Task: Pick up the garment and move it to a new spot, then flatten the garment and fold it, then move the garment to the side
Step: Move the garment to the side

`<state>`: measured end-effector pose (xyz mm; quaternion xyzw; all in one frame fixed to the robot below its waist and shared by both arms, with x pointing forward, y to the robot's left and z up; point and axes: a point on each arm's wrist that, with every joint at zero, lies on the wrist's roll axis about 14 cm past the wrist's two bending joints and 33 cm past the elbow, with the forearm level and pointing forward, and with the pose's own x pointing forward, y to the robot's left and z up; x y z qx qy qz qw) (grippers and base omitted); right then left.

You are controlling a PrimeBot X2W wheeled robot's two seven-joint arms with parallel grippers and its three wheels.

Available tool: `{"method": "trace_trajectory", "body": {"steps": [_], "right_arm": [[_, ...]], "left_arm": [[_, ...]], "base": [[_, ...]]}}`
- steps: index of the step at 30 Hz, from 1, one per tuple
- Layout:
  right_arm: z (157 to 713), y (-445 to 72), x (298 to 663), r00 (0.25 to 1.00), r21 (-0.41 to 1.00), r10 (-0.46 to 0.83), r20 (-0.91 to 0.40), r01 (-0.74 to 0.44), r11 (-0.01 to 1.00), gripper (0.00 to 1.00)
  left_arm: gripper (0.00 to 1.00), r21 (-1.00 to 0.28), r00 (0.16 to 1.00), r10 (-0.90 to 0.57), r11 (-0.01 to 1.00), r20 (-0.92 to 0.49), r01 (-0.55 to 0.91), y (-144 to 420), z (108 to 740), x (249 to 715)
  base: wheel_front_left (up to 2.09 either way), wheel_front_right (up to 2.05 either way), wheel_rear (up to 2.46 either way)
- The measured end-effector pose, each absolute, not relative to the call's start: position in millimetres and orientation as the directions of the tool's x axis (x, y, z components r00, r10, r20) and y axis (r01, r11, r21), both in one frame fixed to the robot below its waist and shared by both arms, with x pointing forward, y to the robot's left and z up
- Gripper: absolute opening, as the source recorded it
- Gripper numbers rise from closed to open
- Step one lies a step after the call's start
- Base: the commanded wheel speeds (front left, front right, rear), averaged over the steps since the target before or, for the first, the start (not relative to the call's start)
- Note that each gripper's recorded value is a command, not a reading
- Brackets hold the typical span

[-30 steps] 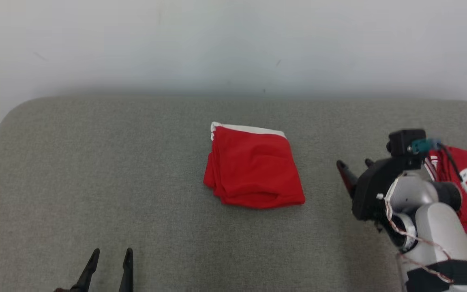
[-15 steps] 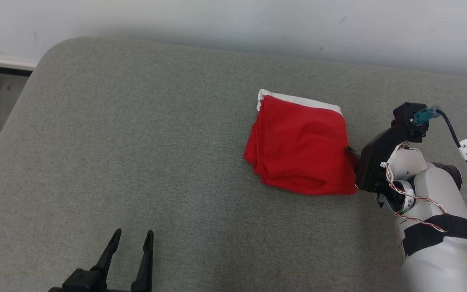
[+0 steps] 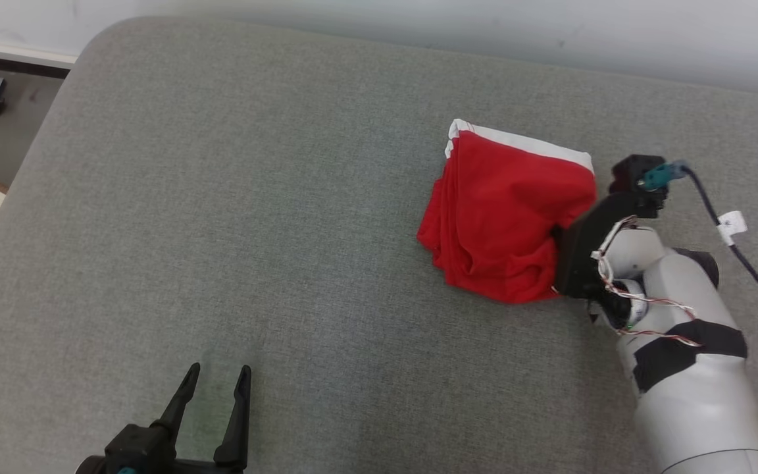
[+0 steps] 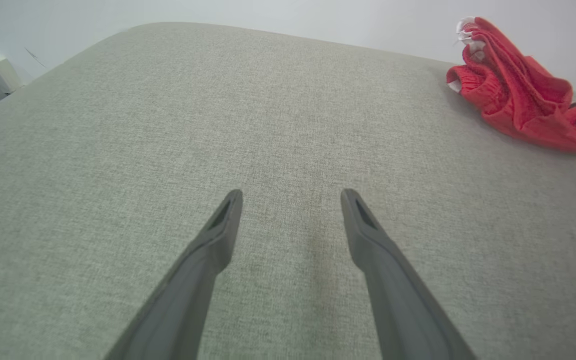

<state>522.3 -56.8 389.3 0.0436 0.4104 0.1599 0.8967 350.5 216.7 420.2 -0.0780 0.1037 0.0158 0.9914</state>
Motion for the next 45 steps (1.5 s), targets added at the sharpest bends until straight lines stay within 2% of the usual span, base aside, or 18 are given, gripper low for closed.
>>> {"method": "trace_trajectory", "body": {"steps": [6, 11, 18, 25, 33, 45], "right_arm": [[408, -72, 520, 0.667, 0.167, 0.292, -0.686, -0.246, 0.955, 0.0], [434, -99, 513, 0.717, 0.062, 0.229, -0.658, -0.251, 0.966, 0.0], [472, -202, 489, 0.765, -0.209, 0.007, -0.644, -0.185, 0.96, 0.0], [477, -291, 453, 0.709, -0.398, -0.176, -0.683, -0.16, 0.903, 0.0], [487, -344, 453, 0.677, -0.543, -0.29, -0.676, -0.193, 0.817, 0.0], [500, -409, 451, 0.635, -0.672, -0.439, -0.636, -0.175, 0.72, 0.0]], "left_arm": [[1.0, -0.164, 0.98, -0.016, 0.986, -0.198, -0.017, 210, 421, 356], [1.0, -0.171, 0.985, -0.059, 0.985, -0.164, 0.031, 198, 429, 365], [1.0, -0.183, 0.983, -0.142, 0.976, -0.117, 0.119, 172, 442, 378], [1.0, -0.193, 0.966, -0.237, 0.957, -0.102, 0.215, 141, 443, 395], [1.0, -0.201, 0.955, -0.258, 0.953, -0.147, 0.227, 139, 425, 406], [1.0, -0.203, 0.954, -0.246, 0.956, -0.169, 0.21, 144, 418, 403]], "base": [[0.0, 0.0, 0.0], [0.0, 0.0, 0.0], [0.0, 0.0, 0.0], [0.0, 0.0, 0.0], [0.0, 0.0, 0.0], [0.0, 0.0, 0.0]]}}
